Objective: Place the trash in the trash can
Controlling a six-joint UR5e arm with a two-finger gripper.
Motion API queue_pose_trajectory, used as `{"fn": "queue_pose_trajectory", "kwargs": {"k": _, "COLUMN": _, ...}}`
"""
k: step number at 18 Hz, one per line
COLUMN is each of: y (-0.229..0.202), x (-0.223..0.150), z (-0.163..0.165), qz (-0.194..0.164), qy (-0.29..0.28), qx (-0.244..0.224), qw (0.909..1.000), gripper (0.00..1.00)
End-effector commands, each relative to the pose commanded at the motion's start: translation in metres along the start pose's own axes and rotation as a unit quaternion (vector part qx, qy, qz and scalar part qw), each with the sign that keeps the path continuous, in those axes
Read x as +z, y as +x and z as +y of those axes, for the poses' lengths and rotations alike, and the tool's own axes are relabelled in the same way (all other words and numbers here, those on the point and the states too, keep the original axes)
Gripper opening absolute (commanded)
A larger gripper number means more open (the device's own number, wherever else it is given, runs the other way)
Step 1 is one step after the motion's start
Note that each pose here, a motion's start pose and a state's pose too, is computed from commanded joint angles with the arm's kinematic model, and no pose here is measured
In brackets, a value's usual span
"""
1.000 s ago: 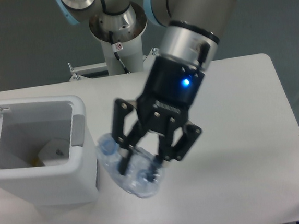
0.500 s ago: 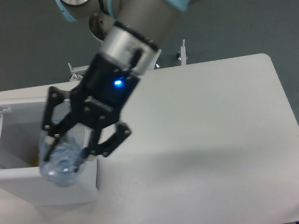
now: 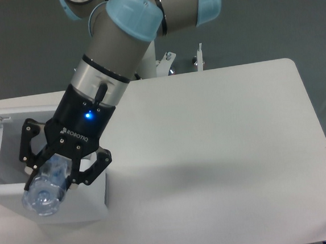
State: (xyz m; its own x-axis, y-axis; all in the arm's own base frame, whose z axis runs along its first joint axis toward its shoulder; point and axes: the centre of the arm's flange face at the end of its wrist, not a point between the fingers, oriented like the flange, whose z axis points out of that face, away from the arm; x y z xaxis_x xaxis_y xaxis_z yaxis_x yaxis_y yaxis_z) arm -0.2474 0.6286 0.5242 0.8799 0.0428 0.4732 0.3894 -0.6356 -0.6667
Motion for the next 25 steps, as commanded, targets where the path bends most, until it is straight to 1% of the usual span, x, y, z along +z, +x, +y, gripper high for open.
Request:
{"fn": "queue_pose_trajectory", "kwargs": {"k": 1, "y": 0.003, "x": -0.003, "z": 0.001, "qz": 0.0, "qy": 0.001, "qx": 0.006, "qw": 1.0, "gripper": 0.76}}
{"fn": "queue_pose_trajectory", "kwargs": {"k": 3, "y": 0.007, "x": -0.008, "z": -0.001, "qz": 0.0, "qy": 0.005, "qx": 0.021, "qw": 0.9998, "gripper": 0.85}}
{"fn": "queue_pose_trajectory", "kwargs": {"k": 6, "y": -0.002, "x": -0.014, "z": -0.002, "qz": -0.006, "qy": 0.008, "qx": 0.019, "qw": 0.9998, "gripper": 0.88}}
{"fn": "queue_pose_trajectory", "kwargs": {"k": 9, "y": -0.02, "x": -0.029, "z": -0.006, "qz": -0.018, "qy": 0.018, "qx": 0.014, "qw": 0.9996, "gripper": 0.91}}
{"fn": "queue_pose_trajectory", "kwargs": {"k": 11, "y": -0.035, "x": -0.05, "z": -0.012, "qz": -0.033, "qy": 0.032, "qx": 0.012, "qw": 0.9989, "gripper": 0.92}}
{"fn": "queue_pose_trajectory", "kwargs": {"k": 12, "y": -0.042, "x": -0.059, "z": -0.013, "qz": -0.039, "qy": 0.037, "qx": 0.012, "qw": 0.9985, "gripper": 0.96}}
{"fn": "queue_pose_trajectory", "kwargs": {"k": 13, "y": -0.049, "x": -0.065, "z": -0.014, "qz": -0.045, "qy": 0.04, "qx": 0.022, "qw": 0.9979, "gripper": 0.99}}
{"fn": "queue_pose_trajectory", "kwargs": {"k": 14, "y": -0.06, "x": -0.072, "z": -0.015, "qz": -0.053, "qy": 0.042, "qx": 0.042, "qw": 0.9968, "gripper": 1.0}}
{"fn": "queue_pose_trajectory", "kwargs": {"k": 18, "y": -0.107, "x": -0.097, "z": -0.01, "qz": -0.084, "qy": 0.047, "qx": 0.056, "qw": 0.9938, "gripper": 1.0}}
{"fn": "queue_pose_trajectory", "kwargs": {"k": 19, "y": -0.129, "x": -0.109, "z": -0.004, "qz": -0.112, "qy": 0.04, "qx": 0.067, "qw": 0.9905, "gripper": 1.0}}
{"fn": "queue_pose_trajectory", "kwargs": {"k": 20, "y": -0.145, "x": -0.116, "z": 0.003, "qz": -0.131, "qy": 0.034, "qx": 0.07, "qw": 0.9884, "gripper": 1.0}}
{"fn": "queue_pose_trajectory", "kwargs": {"k": 21, "y": -0.155, "x": -0.121, "z": 0.007, "qz": -0.14, "qy": 0.03, "qx": 0.082, "qw": 0.9864, "gripper": 1.0}}
{"fn": "queue_pose_trajectory", "kwargs": {"k": 23, "y": -0.16, "x": -0.117, "z": 0.011, "qz": -0.14, "qy": 0.023, "qx": 0.092, "qw": 0.9857, "gripper": 1.0}}
{"fn": "queue_pose_trajectory", "kwargs": {"k": 25, "y": -0.167, "x": -0.118, "z": 0.014, "qz": -0.163, "qy": 0.008, "qx": 0.107, "qw": 0.9807, "gripper": 1.0}}
